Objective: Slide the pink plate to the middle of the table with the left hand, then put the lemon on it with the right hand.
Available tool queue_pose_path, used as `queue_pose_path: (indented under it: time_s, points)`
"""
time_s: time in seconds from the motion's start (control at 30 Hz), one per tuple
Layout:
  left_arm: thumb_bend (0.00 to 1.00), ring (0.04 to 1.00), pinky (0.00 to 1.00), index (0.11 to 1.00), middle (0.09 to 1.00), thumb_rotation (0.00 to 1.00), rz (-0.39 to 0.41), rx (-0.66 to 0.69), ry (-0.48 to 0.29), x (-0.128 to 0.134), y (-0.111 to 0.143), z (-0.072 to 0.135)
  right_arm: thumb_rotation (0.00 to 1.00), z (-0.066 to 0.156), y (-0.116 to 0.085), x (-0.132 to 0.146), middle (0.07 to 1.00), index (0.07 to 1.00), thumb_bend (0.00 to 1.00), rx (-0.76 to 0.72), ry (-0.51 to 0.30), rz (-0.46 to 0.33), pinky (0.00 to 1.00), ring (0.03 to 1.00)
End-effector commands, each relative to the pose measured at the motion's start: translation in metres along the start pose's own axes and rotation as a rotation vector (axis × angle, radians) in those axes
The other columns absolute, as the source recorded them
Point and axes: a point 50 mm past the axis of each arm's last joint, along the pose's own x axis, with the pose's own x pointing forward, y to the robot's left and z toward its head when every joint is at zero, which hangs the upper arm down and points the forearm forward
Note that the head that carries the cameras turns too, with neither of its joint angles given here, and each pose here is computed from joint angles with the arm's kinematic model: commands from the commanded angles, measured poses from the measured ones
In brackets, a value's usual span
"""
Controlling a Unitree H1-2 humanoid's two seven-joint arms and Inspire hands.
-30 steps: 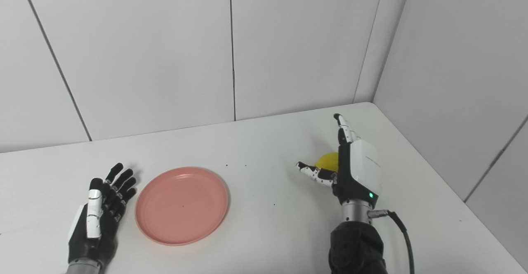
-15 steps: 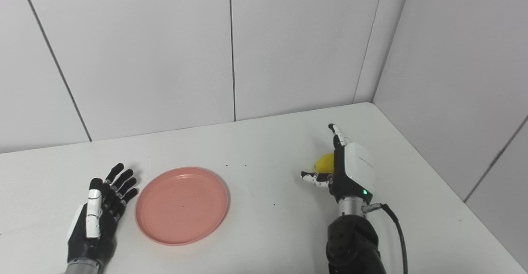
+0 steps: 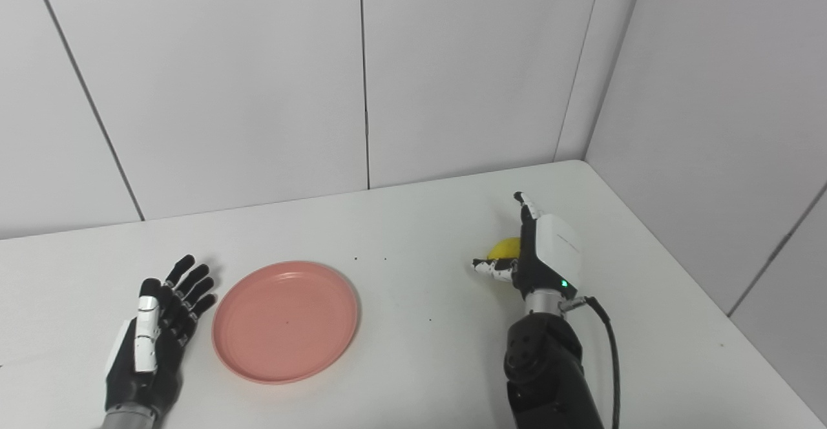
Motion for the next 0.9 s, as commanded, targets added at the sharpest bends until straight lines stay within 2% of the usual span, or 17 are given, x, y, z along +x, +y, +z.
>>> queue_pose_path:
  time_s: [0.0,0.07,0.17,0.2,0.27,0.3,0.4,0.43,0.47,0.53,0.6,0.63,0.67,0.77,0.8,0.83,0.87]
  points:
    - [0.7,0.903,0.9,0.886,0.898,1.0,-0.012,0.008,-0.018,0.0,0.003,0.004,0.04,0.012,-0.013,0.013,0.869,0.854,0.83,0.002,-0.033,-0.05,0.74,0.85]
    - [0.7,0.903,0.9,0.886,0.899,1.0,-0.011,0.006,-0.018,0.0,0.002,0.005,0.03,0.01,-0.01,0.016,0.858,0.846,0.82,-0.008,-0.028,-0.045,0.73,0.834]
    - [0.7,0.901,0.9,0.883,0.894,1.0,-0.004,0.005,-0.017,0.0,0.002,0.006,0.0,0.004,-0.006,0.017,0.832,0.83,0.8,-0.001,-0.01,-0.04,0.59,0.712]
    - [0.7,0.901,0.9,0.883,0.894,1.0,-0.003,0.005,-0.017,0.0,0.002,0.006,0.0,0.003,-0.005,0.016,0.831,0.829,0.8,0.006,-0.006,-0.039,0.58,0.702]
    - [0.7,0.901,0.89,0.885,0.896,1.0,-0.007,0.005,-0.02,0.0,0.002,0.006,0.0,0.001,-0.004,0.014,0.808,0.83,0.76,0.022,0.001,-0.039,0.36,0.475]
    - [0.7,0.902,0.89,0.886,0.898,1.0,-0.008,0.006,-0.021,0.0,0.002,0.006,0.0,0.0,-0.004,0.013,0.795,0.83,0.74,0.026,0.004,-0.04,0.3,0.399]
    - [0.7,0.903,0.9,0.885,0.896,1.0,-0.009,0.007,-0.021,-0.001,0.002,0.007,0.0,-0.003,-0.002,0.01,0.747,0.81,0.72,0.033,0.011,-0.044,0.24,0.327]
    - [0.7,0.903,0.9,0.885,0.896,1.0,-0.01,0.007,-0.021,0.0,0.002,0.008,0.0,-0.004,-0.001,0.009,0.687,0.795,0.71,0.03,0.016,-0.047,0.2,0.278]
    - [0.7,0.903,0.9,0.884,0.896,1.0,-0.01,0.008,-0.02,-0.001,0.002,0.008,0.0,-0.005,0.0,0.008,0.676,0.793,0.71,0.026,0.024,-0.05,0.19,0.271]
    - [0.7,0.902,0.9,0.885,0.895,1.0,-0.009,0.01,-0.018,-0.001,0.002,0.008,0.0,-0.007,0.002,0.007,0.517,0.778,0.59,0.023,0.032,-0.054,0.14,0.209]
    - [0.69,0.902,0.9,0.886,0.895,1.0,-0.008,0.008,-0.018,-0.001,0.001,0.009,0.0,-0.008,0.002,0.004,0.492,0.76,0.56,0.028,0.033,-0.049,0.13,0.208]
    - [0.69,0.902,0.9,0.886,0.896,1.0,-0.009,0.007,-0.018,-0.001,0.001,0.009,0.0,-0.008,0.003,0.003,0.609,0.75,0.54,0.028,0.031,-0.047,0.15,0.324]
    - [0.69,0.905,0.9,0.887,0.898,1.0,-0.009,0.006,-0.018,-0.001,0.001,0.009,0.0,-0.009,0.003,0.002,0.642,0.726,0.52,0.028,0.03,-0.047,0.19,0.408]
    - [0.69,0.904,0.9,0.884,0.896,1.0,-0.008,0.003,-0.017,-0.001,0.001,0.007,0.0,-0.01,0.003,0.001,0.674,0.684,0.51,0.037,0.025,-0.051,0.24,0.452]
    - [0.69,0.901,0.9,0.883,0.895,1.0,-0.008,0.004,-0.017,-0.001,0.001,0.007,0.0,-0.011,0.003,0.0,0.677,0.677,0.51,0.045,0.027,-0.056,0.25,0.456]
    - [0.69,0.907,0.91,0.889,0.9,1.0,-0.008,0.005,-0.018,-0.001,0.001,0.006,0.0,-0.011,0.003,0.0,0.587,0.642,0.52,0.05,0.03,-0.06,0.29,0.422]
    - [0.69,0.908,0.91,0.892,0.902,1.0,-0.008,0.006,-0.018,0.0,0.001,0.006,0.0,-0.012,0.003,0.0,0.557,0.629,0.52,0.053,0.032,-0.065,0.31,0.411]
